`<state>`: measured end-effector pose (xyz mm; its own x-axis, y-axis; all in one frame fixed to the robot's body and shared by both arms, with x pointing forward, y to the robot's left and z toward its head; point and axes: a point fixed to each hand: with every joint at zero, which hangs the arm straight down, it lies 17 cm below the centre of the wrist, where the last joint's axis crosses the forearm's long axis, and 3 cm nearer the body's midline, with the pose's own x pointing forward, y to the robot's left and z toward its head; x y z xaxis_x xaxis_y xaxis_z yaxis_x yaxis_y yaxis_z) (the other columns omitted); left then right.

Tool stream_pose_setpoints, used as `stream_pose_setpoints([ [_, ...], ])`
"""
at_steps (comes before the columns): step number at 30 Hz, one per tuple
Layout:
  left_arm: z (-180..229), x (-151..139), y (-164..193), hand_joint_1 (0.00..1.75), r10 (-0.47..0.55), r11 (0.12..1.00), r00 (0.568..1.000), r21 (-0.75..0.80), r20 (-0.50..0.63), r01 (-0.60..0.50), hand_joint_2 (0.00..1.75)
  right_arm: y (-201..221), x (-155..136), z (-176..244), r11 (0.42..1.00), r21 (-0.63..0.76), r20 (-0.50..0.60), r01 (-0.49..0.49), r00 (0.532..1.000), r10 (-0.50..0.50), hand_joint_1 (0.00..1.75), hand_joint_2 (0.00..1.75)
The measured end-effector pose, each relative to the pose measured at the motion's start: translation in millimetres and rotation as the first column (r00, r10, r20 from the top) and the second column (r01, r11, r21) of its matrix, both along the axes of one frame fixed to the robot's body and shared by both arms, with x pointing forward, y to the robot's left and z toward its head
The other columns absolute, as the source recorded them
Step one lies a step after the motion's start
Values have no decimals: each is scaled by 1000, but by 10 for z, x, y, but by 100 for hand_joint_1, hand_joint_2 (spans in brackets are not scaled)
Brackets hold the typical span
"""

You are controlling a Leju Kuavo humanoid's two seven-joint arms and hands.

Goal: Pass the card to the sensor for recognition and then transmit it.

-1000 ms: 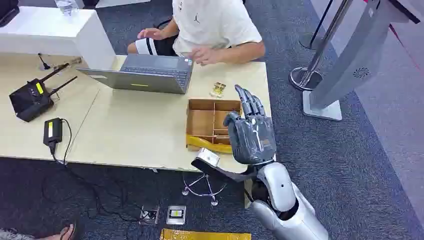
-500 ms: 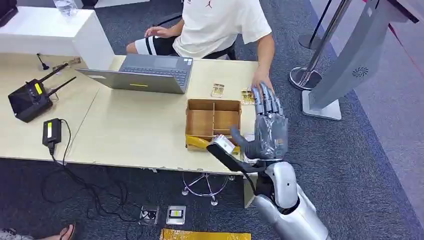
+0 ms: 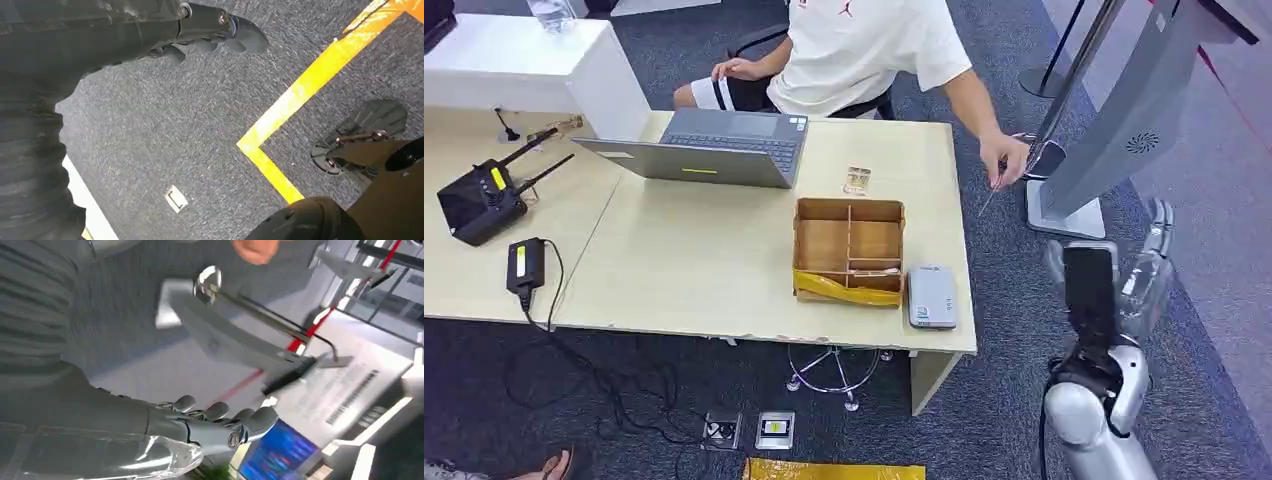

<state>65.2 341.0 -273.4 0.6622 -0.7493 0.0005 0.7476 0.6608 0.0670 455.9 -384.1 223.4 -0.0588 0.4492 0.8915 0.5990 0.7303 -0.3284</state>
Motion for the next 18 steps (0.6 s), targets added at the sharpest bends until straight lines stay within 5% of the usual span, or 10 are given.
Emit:
stream_pose_setpoints([
  [4,-1,-2,20,0,4,1000,1000,7,1,-4,175,-666,-113,-247,974,206,29,92,995,-100,0,175],
  [6,0,6,23,0,6,1000,1000,8,3,-6,175,-876,-163,-530,914,391,21,105,992,-123,0,175],
  [8,0,7,20,0,8,1000,1000,7,3,-8,175,-1035,-208,-997,732,674,17,101,988,-152,0,175],
  [10,0,11,24,0,9,1000,1000,8,5,-9,175,-1138,-285,-1322,600,791,3,121,980,-201,0,175],
  [12,0,21,23,0,10,1000,1000,9,9,-10,175,-1236,-374,-1534,546,823,-22,157,969,-245,0,175],
  [15,1,39,22,0,9,1000,1000,10,13,-9,175,-1381,-478,-1606,577,788,-35,213,952,-304,0,175],
  [18,0,49,25,0,3,1000,1000,14,18,-3,175,-1521,-502,-1362,757,600,-8,261,947,-320,0,175],
])
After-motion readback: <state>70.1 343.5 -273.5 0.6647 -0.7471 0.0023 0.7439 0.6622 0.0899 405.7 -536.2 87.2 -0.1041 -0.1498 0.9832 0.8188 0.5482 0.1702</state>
